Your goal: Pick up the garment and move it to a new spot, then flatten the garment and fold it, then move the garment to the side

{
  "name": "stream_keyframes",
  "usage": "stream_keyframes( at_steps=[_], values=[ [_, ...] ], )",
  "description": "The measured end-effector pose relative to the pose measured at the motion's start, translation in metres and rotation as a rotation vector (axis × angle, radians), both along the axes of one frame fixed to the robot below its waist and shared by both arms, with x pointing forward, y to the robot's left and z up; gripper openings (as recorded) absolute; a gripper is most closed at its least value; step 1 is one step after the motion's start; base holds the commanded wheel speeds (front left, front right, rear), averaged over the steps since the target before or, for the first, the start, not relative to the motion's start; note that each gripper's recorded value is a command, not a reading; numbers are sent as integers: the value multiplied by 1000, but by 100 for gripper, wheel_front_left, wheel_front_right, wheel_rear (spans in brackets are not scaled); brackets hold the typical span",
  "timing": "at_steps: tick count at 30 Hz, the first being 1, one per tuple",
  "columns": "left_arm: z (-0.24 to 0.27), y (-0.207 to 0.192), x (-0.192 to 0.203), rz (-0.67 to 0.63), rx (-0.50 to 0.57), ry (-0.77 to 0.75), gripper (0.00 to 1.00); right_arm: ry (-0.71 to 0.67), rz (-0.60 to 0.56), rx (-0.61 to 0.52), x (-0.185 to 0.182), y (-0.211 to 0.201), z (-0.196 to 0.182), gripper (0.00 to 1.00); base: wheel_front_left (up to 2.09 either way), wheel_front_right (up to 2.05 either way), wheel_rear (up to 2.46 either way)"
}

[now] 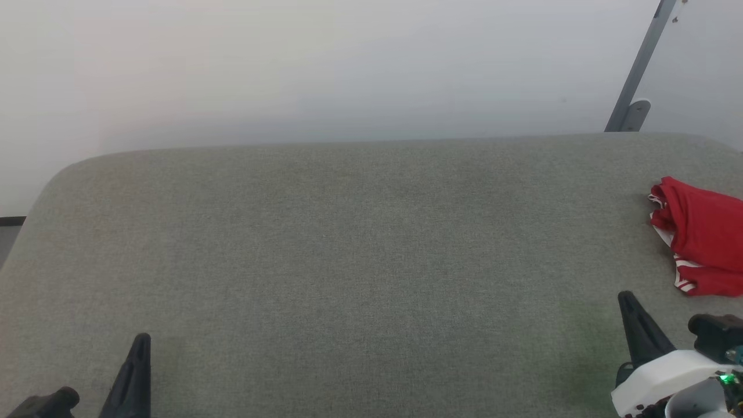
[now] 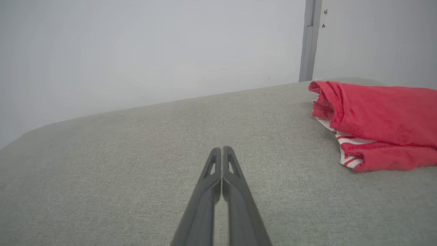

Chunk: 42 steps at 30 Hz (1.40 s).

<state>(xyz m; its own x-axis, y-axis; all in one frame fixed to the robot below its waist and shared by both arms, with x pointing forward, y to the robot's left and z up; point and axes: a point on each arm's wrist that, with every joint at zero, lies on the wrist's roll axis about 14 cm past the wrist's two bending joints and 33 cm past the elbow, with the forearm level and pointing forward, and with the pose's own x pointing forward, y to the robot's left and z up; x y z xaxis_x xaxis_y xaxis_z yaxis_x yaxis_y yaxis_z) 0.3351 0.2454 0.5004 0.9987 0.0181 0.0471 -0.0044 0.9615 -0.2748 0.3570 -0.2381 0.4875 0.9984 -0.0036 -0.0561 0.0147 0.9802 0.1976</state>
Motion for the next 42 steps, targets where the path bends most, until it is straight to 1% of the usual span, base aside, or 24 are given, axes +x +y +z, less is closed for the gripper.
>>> stream_keyframes(
  at_steps=[5,18,34,42],
  values=[
    [-8,0,0,18,-94,32,0,20,-22,107,-1,1,-6,0,0,0,0],
    [-11,-3,8,44,-304,52,0,19,-57,325,2,3,-5,0,0,0,0],
    [-14,-9,17,56,-525,66,0,12,-75,555,8,9,-3,0,0,0,0],
    [-13,-12,21,56,-617,67,0,4,-80,654,11,11,0,0,0,0,0]
  ],
)
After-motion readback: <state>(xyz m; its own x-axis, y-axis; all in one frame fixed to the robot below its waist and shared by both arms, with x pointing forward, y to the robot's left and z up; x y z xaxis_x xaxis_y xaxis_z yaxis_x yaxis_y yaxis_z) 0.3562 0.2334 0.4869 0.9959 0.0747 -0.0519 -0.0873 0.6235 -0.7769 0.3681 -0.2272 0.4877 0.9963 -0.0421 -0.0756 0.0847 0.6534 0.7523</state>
